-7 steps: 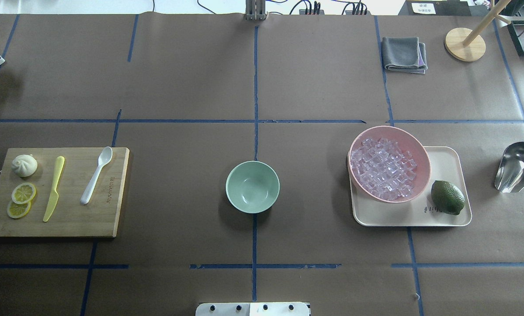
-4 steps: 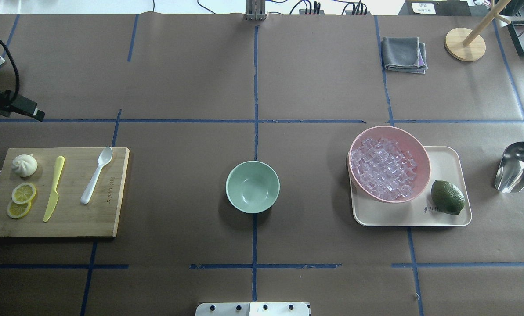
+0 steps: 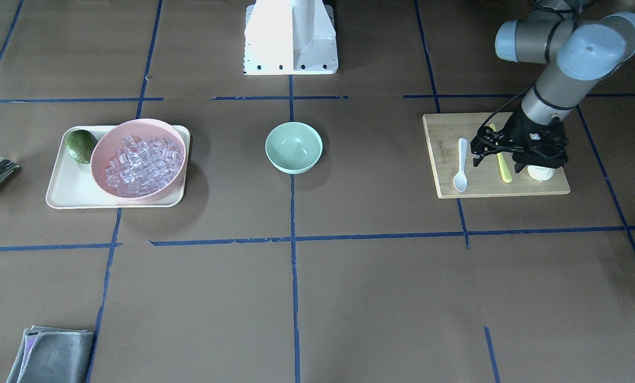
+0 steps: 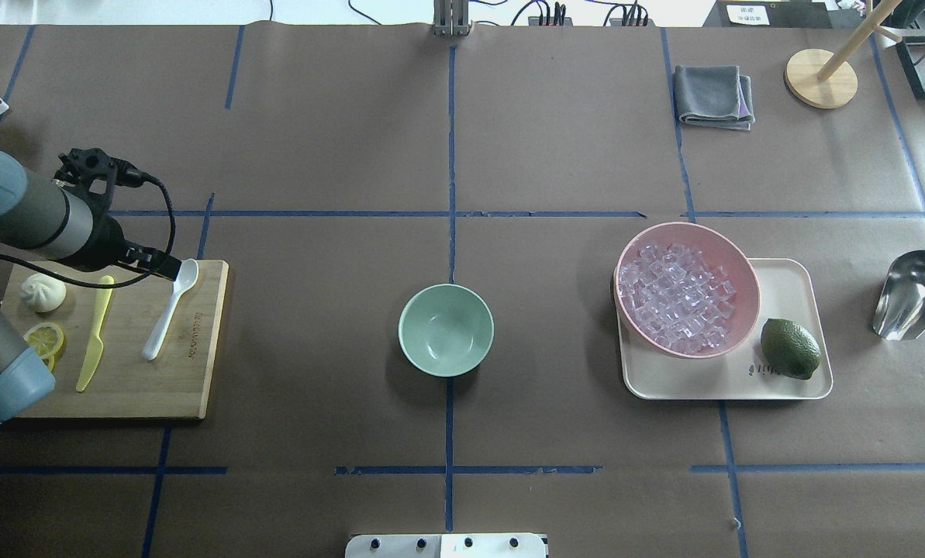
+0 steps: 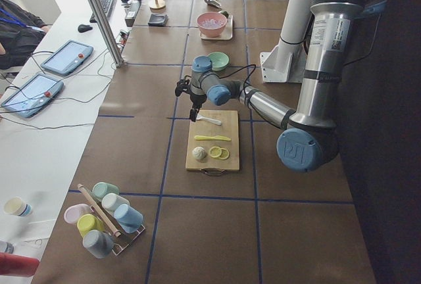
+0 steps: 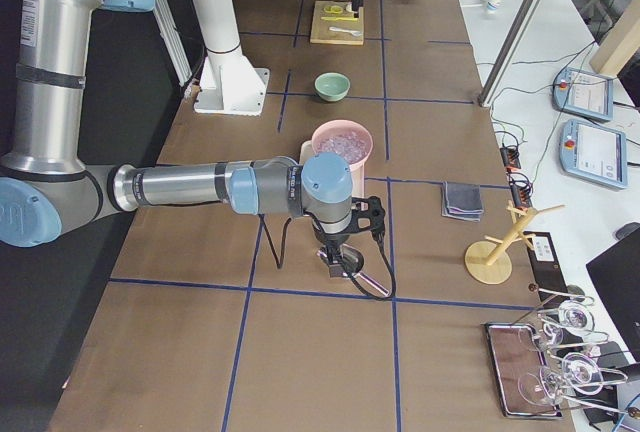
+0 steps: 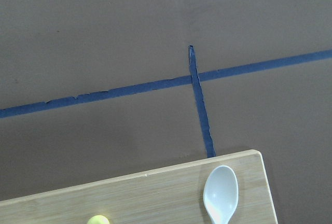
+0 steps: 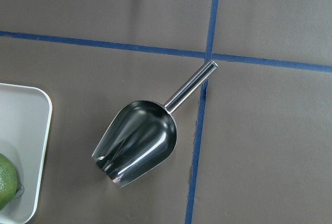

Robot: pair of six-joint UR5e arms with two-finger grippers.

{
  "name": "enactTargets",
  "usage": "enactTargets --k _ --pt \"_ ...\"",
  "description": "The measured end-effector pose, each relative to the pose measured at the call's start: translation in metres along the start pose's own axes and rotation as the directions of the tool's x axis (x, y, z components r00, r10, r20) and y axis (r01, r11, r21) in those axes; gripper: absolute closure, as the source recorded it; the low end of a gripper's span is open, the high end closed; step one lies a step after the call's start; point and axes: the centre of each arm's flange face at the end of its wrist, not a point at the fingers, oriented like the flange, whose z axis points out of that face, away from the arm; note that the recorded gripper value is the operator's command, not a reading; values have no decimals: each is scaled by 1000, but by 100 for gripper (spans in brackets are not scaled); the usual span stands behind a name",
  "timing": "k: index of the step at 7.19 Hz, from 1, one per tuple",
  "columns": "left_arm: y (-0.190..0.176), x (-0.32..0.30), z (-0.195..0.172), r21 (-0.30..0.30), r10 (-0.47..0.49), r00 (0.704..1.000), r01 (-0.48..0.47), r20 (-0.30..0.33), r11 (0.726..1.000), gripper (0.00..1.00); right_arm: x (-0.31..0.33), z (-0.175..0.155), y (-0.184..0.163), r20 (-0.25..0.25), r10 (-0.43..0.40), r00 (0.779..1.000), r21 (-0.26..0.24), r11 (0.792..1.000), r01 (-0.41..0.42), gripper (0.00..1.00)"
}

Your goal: Put spoon and ice into bowl

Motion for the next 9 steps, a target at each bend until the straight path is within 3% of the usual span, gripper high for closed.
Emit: enactTargets --k 1,4,5,6,7,9 --pt "7 4 17 -13 17 1000 -17 -10 1000 1 0 0 0 0 0 1000 0 1000 0 0" --pt "15 3 44 -44 37 997 -40 -68 998 33 0 0 0 0 0 1000 0 1000 0 0" --pt "16 4 44 -59 36 996 -41 -84 997 52 0 0 0 0 1 1000 -1 1000 -1 0" --pt "17 5 43 -65 36 995 -42 -92 997 78 0 0 0 0 1 1000 -1 1000 -1 0" --pt "18 7 40 -65 37 995 -44 -98 997 96 0 0 0 0 1 1000 -1 1000 -1 0" --pt "18 8 38 -64 36 994 -42 -100 997 100 1 1 0 0 2 1000 -2 1000 -2 0"
